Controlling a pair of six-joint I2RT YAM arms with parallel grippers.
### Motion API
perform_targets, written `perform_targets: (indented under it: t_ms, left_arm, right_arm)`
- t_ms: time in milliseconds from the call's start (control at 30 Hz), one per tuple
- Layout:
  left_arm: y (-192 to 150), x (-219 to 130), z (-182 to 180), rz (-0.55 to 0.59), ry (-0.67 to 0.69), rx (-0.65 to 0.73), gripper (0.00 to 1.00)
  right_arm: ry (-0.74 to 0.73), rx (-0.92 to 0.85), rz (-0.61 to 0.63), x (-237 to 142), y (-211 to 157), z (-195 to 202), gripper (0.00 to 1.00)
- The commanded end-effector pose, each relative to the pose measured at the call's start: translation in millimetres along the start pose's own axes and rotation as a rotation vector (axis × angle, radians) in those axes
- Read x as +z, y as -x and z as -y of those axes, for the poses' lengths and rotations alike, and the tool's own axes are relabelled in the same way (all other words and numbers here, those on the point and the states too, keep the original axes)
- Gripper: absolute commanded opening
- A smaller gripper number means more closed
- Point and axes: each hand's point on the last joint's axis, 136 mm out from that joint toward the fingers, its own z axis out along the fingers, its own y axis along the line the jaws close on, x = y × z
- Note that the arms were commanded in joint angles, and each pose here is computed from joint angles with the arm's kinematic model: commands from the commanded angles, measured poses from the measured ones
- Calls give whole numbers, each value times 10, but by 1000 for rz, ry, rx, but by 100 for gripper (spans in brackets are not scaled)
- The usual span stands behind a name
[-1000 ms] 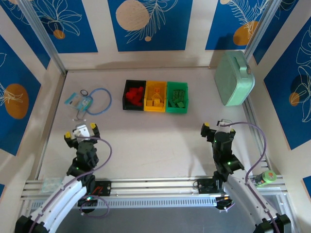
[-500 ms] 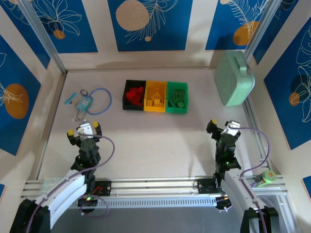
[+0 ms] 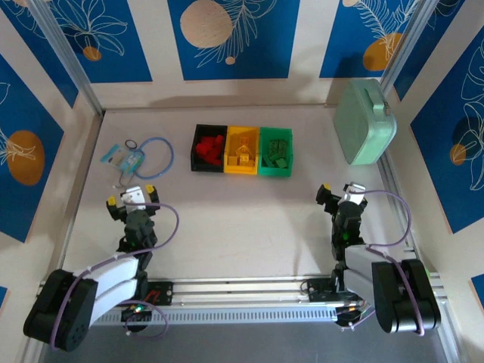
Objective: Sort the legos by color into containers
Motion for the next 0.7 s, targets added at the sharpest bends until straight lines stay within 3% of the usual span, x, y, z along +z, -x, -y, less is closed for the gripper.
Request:
perform_targets:
  t_ms: [0,300,667]
  left_arm:
    - [84,15,-9,59,-21,-58,100]
    - [70,151,90,82,-45,-69,100]
    - [-15,267,157,47,-83,-101,100]
  right_arm:
    - [47,13,127,30,353,-128,99]
    - [66,-20,163,273,313,-223,99]
    - [254,-288,115,380,176,-885,99]
